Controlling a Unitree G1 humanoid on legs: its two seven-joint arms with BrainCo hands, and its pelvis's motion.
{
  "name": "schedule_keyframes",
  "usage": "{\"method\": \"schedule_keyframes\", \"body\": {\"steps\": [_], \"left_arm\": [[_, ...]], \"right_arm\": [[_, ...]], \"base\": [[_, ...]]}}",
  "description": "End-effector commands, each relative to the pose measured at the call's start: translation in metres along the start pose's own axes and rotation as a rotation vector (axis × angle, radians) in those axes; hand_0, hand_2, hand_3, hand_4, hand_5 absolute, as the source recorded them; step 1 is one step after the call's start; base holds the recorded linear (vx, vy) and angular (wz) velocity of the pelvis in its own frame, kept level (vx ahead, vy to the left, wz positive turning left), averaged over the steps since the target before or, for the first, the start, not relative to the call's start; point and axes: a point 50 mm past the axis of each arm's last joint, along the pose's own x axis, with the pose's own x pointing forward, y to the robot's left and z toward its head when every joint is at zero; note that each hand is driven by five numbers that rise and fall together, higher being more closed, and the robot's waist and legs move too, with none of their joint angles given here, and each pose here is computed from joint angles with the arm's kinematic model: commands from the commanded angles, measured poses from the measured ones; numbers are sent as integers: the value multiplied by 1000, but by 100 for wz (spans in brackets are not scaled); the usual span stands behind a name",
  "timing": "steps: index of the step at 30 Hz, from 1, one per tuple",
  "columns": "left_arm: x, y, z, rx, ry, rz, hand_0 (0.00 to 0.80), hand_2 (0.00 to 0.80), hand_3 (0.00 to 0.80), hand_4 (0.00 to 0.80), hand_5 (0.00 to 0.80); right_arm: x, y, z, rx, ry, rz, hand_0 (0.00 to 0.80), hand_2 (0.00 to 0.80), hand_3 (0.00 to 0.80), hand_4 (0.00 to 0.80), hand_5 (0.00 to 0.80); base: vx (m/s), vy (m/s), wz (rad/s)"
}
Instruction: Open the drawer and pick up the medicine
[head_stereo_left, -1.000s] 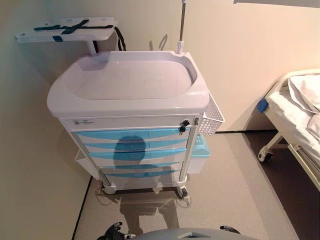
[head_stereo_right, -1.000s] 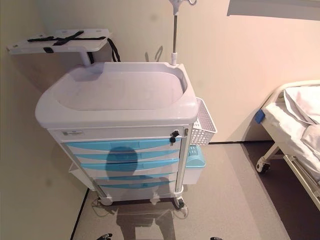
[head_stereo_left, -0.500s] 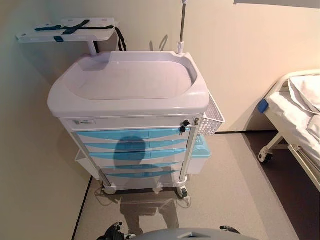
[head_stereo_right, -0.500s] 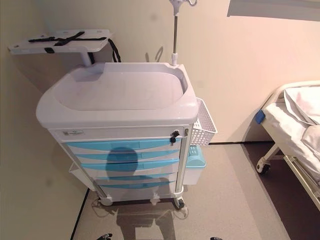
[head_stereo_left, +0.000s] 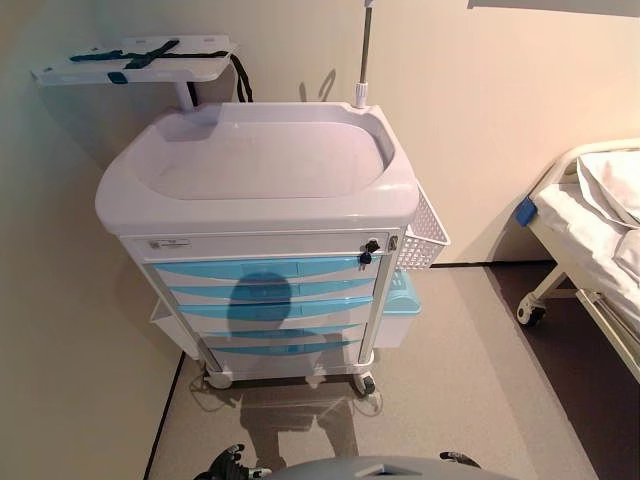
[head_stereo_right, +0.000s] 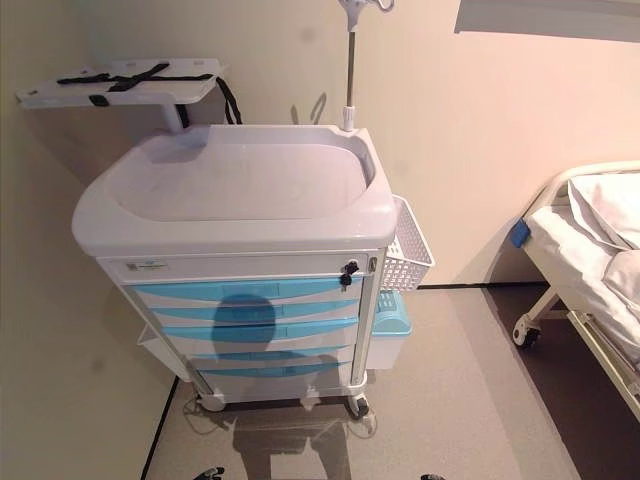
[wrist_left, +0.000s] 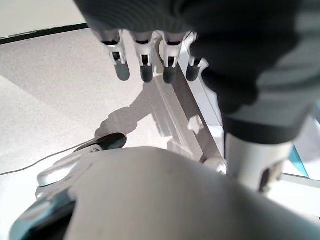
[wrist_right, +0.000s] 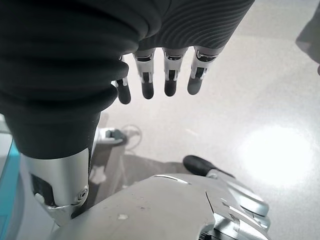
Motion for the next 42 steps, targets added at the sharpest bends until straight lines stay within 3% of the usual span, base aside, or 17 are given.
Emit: {"method": "schedule_keyframes", "body": {"steps": [1, 10, 26, 35, 41, 42], "left_arm": [[5, 0, 14, -30, -21, 13, 0, 0, 0, 0, 0], [6, 9, 21, -43, -42, 36, 0, 0, 0, 0, 0], [8, 41, 84, -82, -258, 151, 0, 0, 0, 0, 0], [3, 63, 105, -222, -355, 244, 0, 0, 0, 0, 0], [-16, 79, 165, -385, -624, 264, 0, 0, 0, 0, 0], [-28, 85, 193, -473, -745, 247, 0, 0, 0, 0, 0]], "right_arm": [[4, 0, 20, -29, -47, 2, 0, 0, 0, 0, 0], [5, -6, 33, -37, -85, -10, 0, 0, 0, 0, 0], [3, -40, 98, 59, -304, -126, 0, 0, 0, 0, 0], [-4, -64, 118, 124, -391, -217, 0, 0, 0, 0, 0], [-6, -71, 122, 134, -420, -243, 0, 0, 0, 0, 0], [-7, -71, 125, 137, -432, -245, 0, 0, 0, 0, 0]], "base": [[-2, 30, 0], [-39, 21, 0], [-139, 28, 5], [-75, -3, 3], [-45, 20, 5], [-31, 19, 0]]}}
